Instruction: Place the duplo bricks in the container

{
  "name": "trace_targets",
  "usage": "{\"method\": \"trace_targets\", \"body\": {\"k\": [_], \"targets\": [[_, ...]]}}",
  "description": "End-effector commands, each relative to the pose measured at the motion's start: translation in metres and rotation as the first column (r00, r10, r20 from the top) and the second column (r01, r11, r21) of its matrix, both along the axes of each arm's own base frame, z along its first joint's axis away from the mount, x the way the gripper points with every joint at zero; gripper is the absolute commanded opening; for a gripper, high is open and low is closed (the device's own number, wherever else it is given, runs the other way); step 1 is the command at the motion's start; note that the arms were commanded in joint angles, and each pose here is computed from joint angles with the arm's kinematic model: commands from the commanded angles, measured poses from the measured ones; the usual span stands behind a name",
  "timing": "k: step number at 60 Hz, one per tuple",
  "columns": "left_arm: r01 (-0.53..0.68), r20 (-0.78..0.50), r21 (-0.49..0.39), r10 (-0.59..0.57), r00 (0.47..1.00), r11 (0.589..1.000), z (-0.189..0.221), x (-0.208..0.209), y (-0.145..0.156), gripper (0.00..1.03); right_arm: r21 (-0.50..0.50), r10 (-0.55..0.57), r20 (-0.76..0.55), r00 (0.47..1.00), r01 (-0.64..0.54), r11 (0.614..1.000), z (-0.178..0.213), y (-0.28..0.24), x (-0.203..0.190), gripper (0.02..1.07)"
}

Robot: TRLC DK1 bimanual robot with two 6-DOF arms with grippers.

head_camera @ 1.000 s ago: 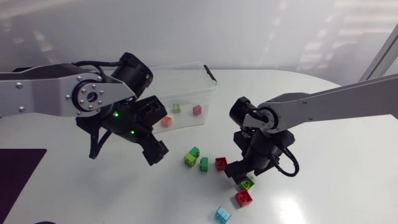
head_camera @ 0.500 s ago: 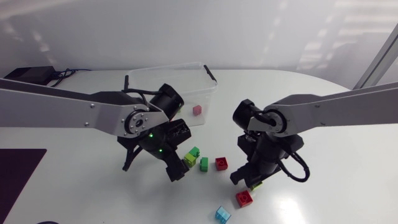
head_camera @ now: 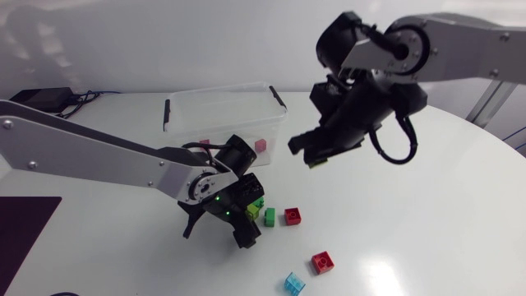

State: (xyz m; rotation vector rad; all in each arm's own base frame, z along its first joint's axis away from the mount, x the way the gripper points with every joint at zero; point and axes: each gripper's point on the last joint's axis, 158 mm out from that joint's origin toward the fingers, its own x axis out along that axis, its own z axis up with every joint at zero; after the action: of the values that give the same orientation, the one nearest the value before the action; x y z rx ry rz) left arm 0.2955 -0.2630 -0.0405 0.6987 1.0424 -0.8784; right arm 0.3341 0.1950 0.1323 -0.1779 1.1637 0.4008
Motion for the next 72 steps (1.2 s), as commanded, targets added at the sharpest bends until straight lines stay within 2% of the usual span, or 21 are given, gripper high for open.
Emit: {"method": "trace_targets", "body": {"k": [1,3,26,55,65,67,68,71,72], "targets": [[0.004,-0.032,0.034,-0.002,0.999,0.999,-0.022,-0.015,0.007,0.56,0.033,-0.041,0.010,0.999,0.040,0.999,0.010,0.007,0.018,0.25],[-0.005,-0.029,0.031,0.006,1.000,1.000,-0.023,-0.015,0.006,0.39,0.043,-0.047,0.022,0.999,0.046,0.998,0.015,0.009,0.024,0.25],[0.007,-0.027,0.032,-0.006,1.000,0.999,-0.011,-0.036,0.021,0.38,0.114,-0.063,0.162,0.985,0.045,0.993,0.051,0.058,0.096,0.25],[-0.078,0.066,-0.038,0.081,0.995,0.996,0.034,-0.025,0.059,0.38,0.088,-0.069,0.252,0.965,0.048,0.995,0.045,0.106,0.152,0.25],[-0.079,0.058,-0.032,0.081,0.995,0.996,0.030,-0.027,0.062,0.38,0.058,-0.068,0.261,0.963,0.054,0.997,0.034,0.115,0.164,0.26],[-0.079,0.054,-0.029,0.081,0.995,0.996,0.028,-0.027,0.063,0.38,0.045,-0.070,0.268,0.961,0.060,0.997,0.032,0.115,0.166,0.30],[-0.079,0.052,-0.029,0.080,0.995,0.996,0.027,-0.027,0.062,0.39,0.042,-0.070,0.272,0.960,0.061,0.997,0.031,0.117,0.166,0.35],[-0.077,0.053,-0.030,0.079,0.995,0.997,0.023,-0.024,0.060,0.39,0.025,-0.076,0.279,0.957,0.072,0.997,0.031,0.116,0.169,0.69],[-0.077,0.053,-0.030,0.079,0.995,0.997,0.022,-0.023,0.059,0.39,0.020,-0.078,0.281,0.956,0.075,0.997,0.030,0.115,0.171,0.83]]}}
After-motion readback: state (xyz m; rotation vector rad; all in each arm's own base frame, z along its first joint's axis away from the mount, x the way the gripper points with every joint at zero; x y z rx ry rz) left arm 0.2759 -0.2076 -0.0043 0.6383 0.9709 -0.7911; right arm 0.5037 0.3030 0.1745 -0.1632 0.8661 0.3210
